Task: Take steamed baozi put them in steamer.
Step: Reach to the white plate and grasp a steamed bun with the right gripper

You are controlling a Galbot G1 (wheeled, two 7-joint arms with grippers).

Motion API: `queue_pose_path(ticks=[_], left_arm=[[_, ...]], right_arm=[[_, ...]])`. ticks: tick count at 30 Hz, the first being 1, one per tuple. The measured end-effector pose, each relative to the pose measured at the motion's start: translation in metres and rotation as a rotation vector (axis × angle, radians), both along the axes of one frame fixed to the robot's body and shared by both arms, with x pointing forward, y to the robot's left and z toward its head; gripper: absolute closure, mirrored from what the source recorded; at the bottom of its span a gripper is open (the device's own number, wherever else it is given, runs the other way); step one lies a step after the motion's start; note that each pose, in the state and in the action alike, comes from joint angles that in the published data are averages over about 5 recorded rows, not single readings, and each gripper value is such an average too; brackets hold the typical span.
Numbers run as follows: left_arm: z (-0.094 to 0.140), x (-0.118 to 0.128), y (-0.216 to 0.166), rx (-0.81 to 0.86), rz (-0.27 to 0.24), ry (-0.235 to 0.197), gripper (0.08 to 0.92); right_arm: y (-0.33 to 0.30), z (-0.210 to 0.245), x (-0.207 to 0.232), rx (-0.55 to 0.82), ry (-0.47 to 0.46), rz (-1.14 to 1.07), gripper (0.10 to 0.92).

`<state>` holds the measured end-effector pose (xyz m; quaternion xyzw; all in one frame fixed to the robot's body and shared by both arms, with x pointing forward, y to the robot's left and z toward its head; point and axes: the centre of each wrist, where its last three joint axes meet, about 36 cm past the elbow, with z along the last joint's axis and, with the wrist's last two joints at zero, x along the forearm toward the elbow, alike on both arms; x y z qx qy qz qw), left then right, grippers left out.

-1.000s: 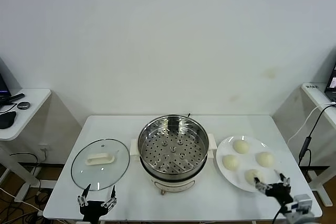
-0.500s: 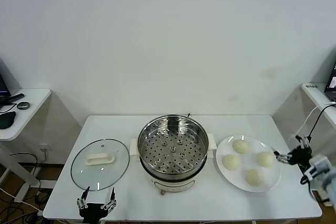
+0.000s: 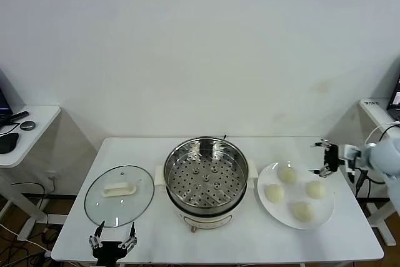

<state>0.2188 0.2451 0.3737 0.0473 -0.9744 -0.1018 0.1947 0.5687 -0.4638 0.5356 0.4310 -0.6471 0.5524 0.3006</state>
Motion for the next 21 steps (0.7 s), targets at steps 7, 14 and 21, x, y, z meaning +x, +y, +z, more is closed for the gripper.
queue_pose_path(ticks=[7,14,21], left_arm=[[-0.001,-0.005,-0.001,0.002,-0.002,0.007,0.177],[-0.001,-0.008,-0.002,0.002,-0.001,0.010,0.177],[-0.002,-0.012,-0.002,0.005,0.005,0.020,0.177]], right_arm=[[0.011,-0.023,0.037,-0.075,0.106,0.069,0.200],[0.025,-0.036,0.064,-0.102,0.148,0.104,0.200],[0.040,-0.051,0.082,-0.123,0.179,0.123,0.200]])
